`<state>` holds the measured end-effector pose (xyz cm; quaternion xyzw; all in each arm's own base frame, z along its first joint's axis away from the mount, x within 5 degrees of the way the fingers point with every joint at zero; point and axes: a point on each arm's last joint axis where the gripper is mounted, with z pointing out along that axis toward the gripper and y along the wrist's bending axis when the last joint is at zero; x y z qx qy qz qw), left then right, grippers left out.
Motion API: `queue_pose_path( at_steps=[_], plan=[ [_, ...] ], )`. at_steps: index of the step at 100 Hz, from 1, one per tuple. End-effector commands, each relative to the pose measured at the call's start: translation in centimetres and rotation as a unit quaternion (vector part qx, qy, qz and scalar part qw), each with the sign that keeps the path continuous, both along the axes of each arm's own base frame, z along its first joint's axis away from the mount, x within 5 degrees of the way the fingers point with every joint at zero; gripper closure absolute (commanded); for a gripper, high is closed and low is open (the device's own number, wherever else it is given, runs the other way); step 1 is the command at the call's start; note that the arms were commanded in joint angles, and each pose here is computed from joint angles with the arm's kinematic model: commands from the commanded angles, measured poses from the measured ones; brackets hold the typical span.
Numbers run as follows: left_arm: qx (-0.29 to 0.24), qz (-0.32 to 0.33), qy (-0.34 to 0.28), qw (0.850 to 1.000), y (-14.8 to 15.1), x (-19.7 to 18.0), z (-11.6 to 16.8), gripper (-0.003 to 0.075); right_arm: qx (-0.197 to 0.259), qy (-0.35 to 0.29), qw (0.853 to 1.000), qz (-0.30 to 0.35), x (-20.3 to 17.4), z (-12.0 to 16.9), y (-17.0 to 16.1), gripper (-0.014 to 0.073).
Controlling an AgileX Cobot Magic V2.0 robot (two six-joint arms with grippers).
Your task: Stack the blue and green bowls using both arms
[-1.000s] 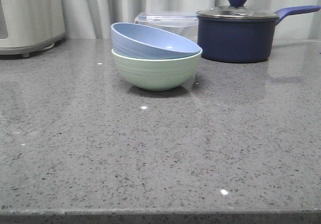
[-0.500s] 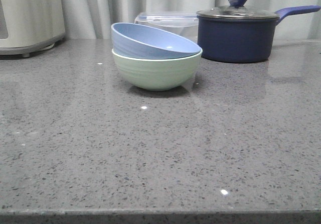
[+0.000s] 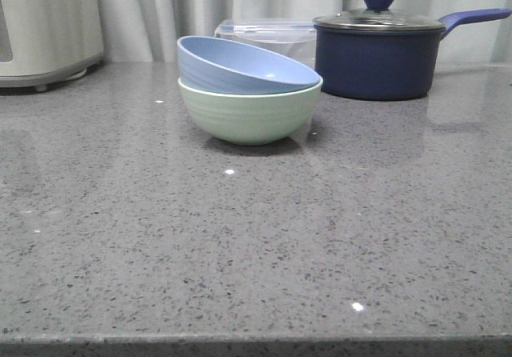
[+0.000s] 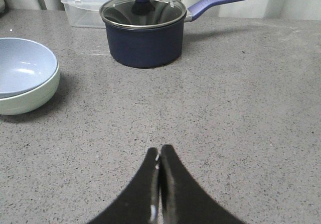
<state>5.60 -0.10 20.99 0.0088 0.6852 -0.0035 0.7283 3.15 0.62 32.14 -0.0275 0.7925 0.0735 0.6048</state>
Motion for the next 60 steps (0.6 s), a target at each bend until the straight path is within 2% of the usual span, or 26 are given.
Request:
queue_pose_path(
  at_steps=[1,60],
  plan=[
    [0.003,0.005,-0.018,1.0,0.06,-0.11,-0.78,0.0741,-0.002,-0.044,0.999,-0.007,0.15,1.3,-0.09,0.0606],
    [0.007,0.007,-0.021,1.0,0.08,-0.11,-0.73,0.0741,-0.002,-0.044,0.999,-0.007,0.15,1.3,-0.09,0.0606]
  ],
)
